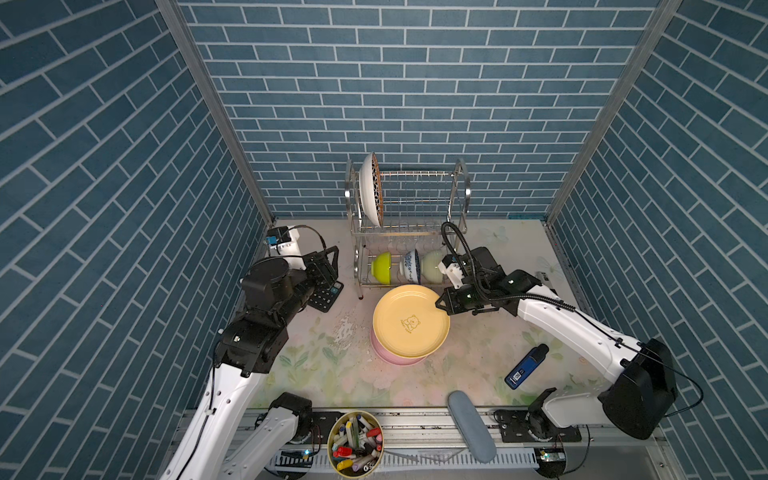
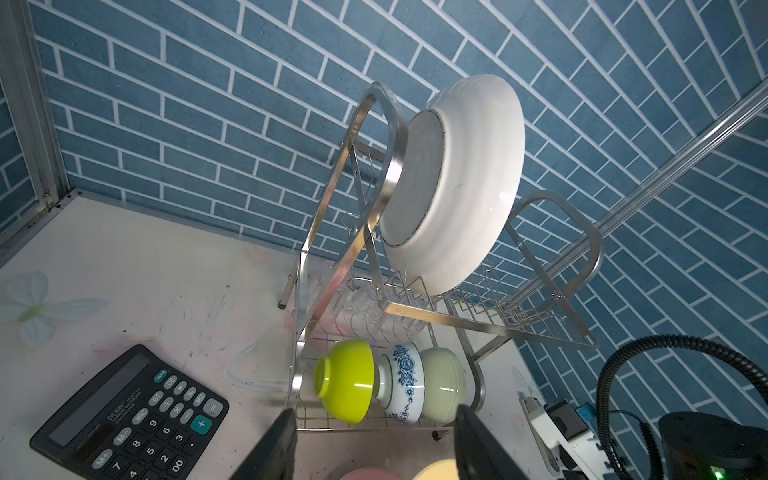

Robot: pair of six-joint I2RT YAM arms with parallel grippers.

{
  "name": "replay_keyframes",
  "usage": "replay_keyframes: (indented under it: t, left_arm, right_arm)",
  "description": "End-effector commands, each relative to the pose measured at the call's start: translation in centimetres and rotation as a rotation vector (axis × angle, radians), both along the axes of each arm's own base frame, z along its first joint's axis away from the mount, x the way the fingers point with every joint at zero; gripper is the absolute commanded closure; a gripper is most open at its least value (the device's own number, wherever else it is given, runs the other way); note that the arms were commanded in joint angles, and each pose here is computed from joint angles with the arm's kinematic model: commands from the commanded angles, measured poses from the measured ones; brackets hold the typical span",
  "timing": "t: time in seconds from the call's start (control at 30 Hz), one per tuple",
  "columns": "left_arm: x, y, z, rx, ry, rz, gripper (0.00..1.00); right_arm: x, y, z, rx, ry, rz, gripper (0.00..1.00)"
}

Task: Unload the mixed dishes from the dish rack
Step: 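Open the left gripper and draw it back while the right lowers the plate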

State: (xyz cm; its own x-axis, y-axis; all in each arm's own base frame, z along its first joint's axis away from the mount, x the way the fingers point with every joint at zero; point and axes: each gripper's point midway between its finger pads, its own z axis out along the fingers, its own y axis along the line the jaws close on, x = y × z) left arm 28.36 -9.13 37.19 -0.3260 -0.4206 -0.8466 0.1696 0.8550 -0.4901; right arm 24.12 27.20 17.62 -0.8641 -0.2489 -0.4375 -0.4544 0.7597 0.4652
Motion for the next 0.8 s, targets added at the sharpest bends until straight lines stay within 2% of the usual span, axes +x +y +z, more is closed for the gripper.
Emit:
replay_keyframes:
  t: [0.0, 0.1, 0.17, 0.23, 0.33, 0.47, 0.6, 0.77]
  left_arm:
    - [0.5, 0.0, -0.5, 0.005, -0.005, 0.005, 0.39]
    - [0.8, -0.2, -0.8, -0.017, -0.017, 0.006, 0.36]
    - [0.9, -0.3, -0.8, -0.036, -0.043, -0.001, 0.24]
    - [0.8, -0.4, -0.3, -0.054, -0.083, -0.005, 0.19]
    - [0.7, -0.4, 0.4, -0.063, -0.124, -0.006, 0.1]
    - [0.9, -0.5, -0.2, -0.055, -0.117, -0.009, 0.0]
    - [1.0, -0.9, -0.5, -0.066, -0.127, -0.033, 0.0]
    - [1.0, -0.3, -0.5, -0.059, -0.127, 0.001, 0.0]
  right_arm:
    - [0.6, 0.4, -0.7, 0.041, -0.008, -0.082, 1.0]
    - [1.3, 0.4, -2.0, 0.06, -0.021, -0.16, 1.0]
    - [1.8, 0.1, -2.9, 0.074, -0.033, -0.216, 1.0]
    - [2.3, -0.1, -3.7, 0.07, -0.046, -0.249, 1.0]
    - [2.8, 0.1, -4.4, 0.059, -0.055, -0.254, 1.0]
    - [3.2, 0.6, -5.6, 0.033, -0.04, -0.235, 1.0]
    - [3.3, 1.7, -6.4, 0.047, -0.015, -0.206, 1.0]
    - [3.3, 2.8, -7.5, 0.036, 0.011, -0.173, 1.0]
